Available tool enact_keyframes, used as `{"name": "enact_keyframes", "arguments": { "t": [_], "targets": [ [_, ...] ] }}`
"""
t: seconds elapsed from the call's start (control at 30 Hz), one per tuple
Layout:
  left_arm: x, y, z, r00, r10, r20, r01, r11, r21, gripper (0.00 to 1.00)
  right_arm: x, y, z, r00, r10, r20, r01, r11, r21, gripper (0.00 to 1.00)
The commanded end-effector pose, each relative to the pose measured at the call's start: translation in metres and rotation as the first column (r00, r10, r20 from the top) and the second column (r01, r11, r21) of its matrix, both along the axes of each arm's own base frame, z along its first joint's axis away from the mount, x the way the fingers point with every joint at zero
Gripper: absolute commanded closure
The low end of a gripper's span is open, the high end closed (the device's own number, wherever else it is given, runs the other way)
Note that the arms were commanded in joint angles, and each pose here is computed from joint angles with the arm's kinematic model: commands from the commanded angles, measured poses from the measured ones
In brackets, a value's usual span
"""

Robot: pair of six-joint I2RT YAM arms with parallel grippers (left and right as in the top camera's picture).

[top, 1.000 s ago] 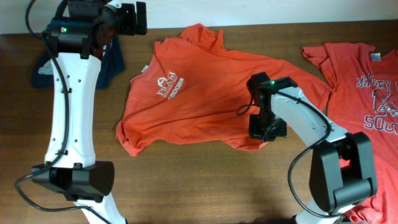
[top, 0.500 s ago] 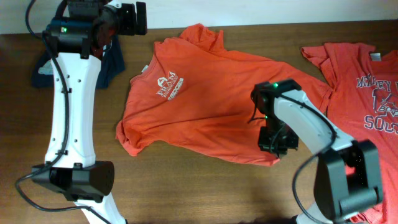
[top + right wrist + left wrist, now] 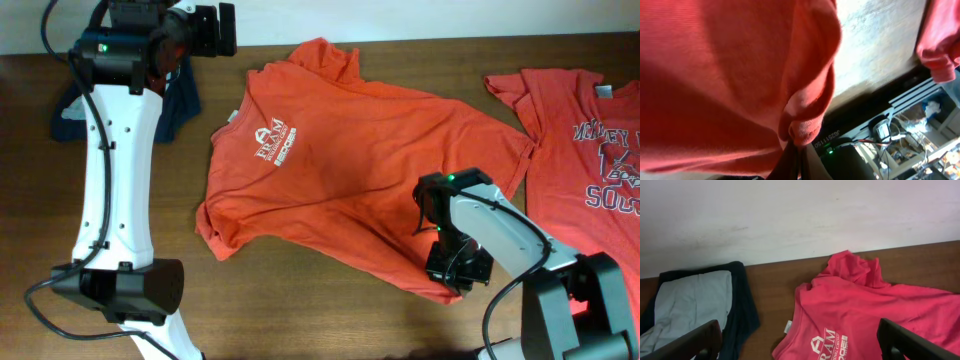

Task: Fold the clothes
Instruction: 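Pull the held hem down and rightward with the right gripper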

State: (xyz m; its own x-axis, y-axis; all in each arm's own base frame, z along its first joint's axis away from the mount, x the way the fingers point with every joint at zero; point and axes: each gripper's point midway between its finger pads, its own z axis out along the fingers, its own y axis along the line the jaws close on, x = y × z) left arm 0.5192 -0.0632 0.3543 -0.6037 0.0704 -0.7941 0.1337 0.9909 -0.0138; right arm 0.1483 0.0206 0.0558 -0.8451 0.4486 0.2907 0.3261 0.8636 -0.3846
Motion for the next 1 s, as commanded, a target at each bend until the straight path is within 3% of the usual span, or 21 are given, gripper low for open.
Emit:
{"name": "enact_keyframes", "arguments": {
  "t": [0.0,0.5,0.77,0.97],
  "targets": [
    [0.0,0.002,0.0,1.0,0.009,-0.002,-0.009,1.0,-0.008,0.01,0.0,0.001,0.0,0.998,-0.058,0.037,0.059,0.998,-0.027,0.96],
    [0.0,0.002,0.0,1.0,0.009,-0.002,-0.009,1.0,-0.008,0.01,0.009,0.006,-0.005,0.992,-0.098,0.083,0.099,0.995,-0.01,0.96],
    [0.001,0.002,0.0,1.0,0.009,0.003,-0.009,1.0,-0.008,0.01,-0.008,0.0,0.004,0.974,-0.213,0.084,0.217,0.975,-0.049,0.96],
    [0.001,0.011,-0.014,0.998,0.053,-0.036,-0.052,0.998,0.032,0.01,-0.021,-0.018,0.016,0.926,-0.339,0.165,0.346,0.938,-0.013,0.96]
  ]
}}
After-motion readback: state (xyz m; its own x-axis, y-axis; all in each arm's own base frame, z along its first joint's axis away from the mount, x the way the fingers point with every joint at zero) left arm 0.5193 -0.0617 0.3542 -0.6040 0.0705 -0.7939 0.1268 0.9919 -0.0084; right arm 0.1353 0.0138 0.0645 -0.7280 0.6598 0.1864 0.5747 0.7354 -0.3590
